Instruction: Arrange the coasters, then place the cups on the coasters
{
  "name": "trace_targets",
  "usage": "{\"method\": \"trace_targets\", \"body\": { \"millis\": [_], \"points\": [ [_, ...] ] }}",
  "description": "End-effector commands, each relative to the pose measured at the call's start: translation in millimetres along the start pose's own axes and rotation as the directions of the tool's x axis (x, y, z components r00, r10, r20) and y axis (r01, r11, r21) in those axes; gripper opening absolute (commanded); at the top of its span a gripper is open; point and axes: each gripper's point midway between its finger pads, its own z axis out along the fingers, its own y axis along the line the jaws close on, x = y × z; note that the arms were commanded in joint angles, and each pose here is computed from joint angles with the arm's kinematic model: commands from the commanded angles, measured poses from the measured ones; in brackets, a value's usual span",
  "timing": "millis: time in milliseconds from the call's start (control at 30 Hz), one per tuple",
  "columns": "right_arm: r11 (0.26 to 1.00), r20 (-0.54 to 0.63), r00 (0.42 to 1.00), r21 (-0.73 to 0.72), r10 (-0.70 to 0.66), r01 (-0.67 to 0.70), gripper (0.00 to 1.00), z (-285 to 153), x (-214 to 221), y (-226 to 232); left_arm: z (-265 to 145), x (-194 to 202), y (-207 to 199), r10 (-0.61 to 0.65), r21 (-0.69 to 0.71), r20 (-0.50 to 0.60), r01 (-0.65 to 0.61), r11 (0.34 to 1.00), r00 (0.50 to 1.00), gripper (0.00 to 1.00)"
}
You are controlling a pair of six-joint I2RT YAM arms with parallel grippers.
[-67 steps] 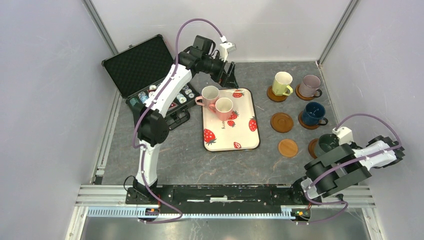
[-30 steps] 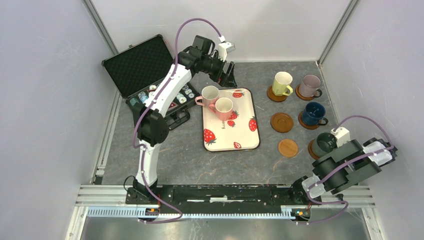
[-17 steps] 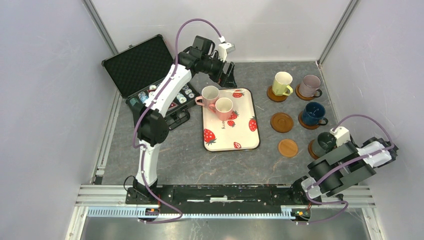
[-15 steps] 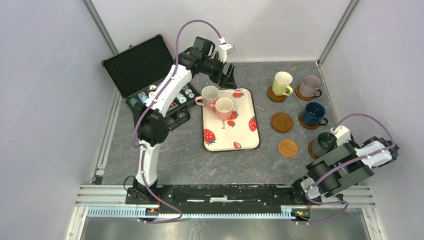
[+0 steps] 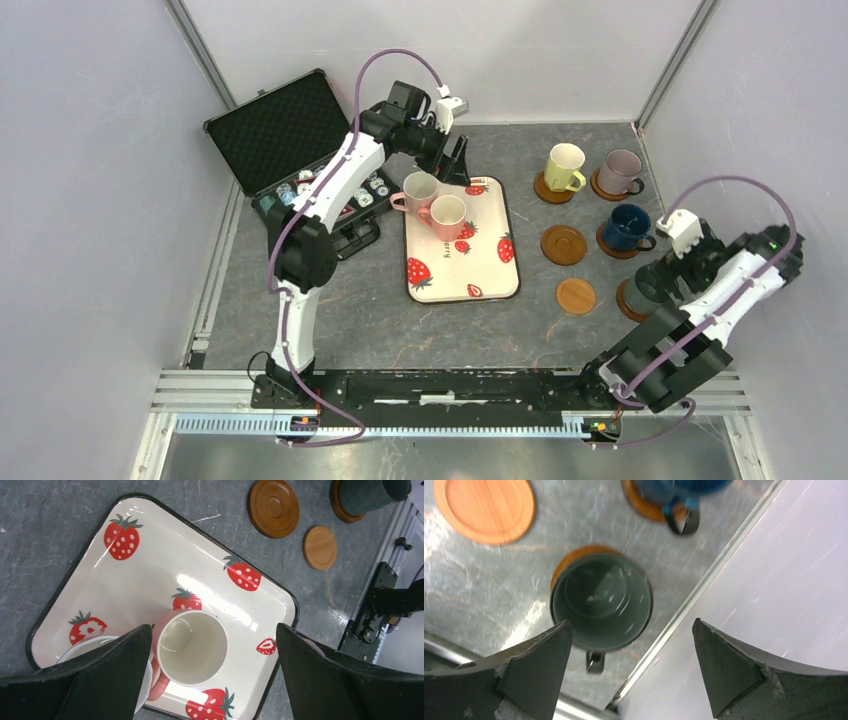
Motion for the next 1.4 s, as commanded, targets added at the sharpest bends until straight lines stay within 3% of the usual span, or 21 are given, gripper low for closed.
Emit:
{"method": "trace_targets", "body": {
  "millis": [0,233,400,600,767,967,1367],
  "points": [
    [1.0,0.107,0.994,0.018,0.015,-0.016,0.97,2,-63,-17,-37,-29,-2,0.056,-0.07,0.083,-0.051,0.996,0.995,1.0],
    [0.996,0.225,0.971,-0.009,-0.079,0.083,0.97,20,-149,-25,-68,1,17,0.016,-0.156,0.015,-0.014,0.988,1.0,1.0],
    [0.988,0.278,0.953,-0.059,-0.122,0.144,0.96,42,-196,-11,-92,31,24,0.011,-0.14,-0.013,-0.013,0.99,1.0,1.0],
    [0.969,0.34,0.929,-0.139,-0.148,0.205,0.96,75,-240,26,-106,84,18,0.163,-0.077,-0.149,-0.175,0.982,0.975,0.98],
    [0.955,0.351,0.927,-0.206,-0.13,0.212,0.96,93,-250,51,-91,108,16,0.316,-0.053,-0.063,-0.32,0.946,0.947,0.96],
    [0.951,0.327,0.942,-0.26,-0.076,0.167,0.95,105,-245,60,-64,105,24,0.418,-0.046,0.054,-0.416,0.908,0.907,1.0],
    [0.962,0.288,0.952,-0.212,-0.107,0.172,0.96,101,-231,59,-31,111,43,0.558,-0.1,0.075,-0.551,0.829,0.826,1.0]
  ]
}}
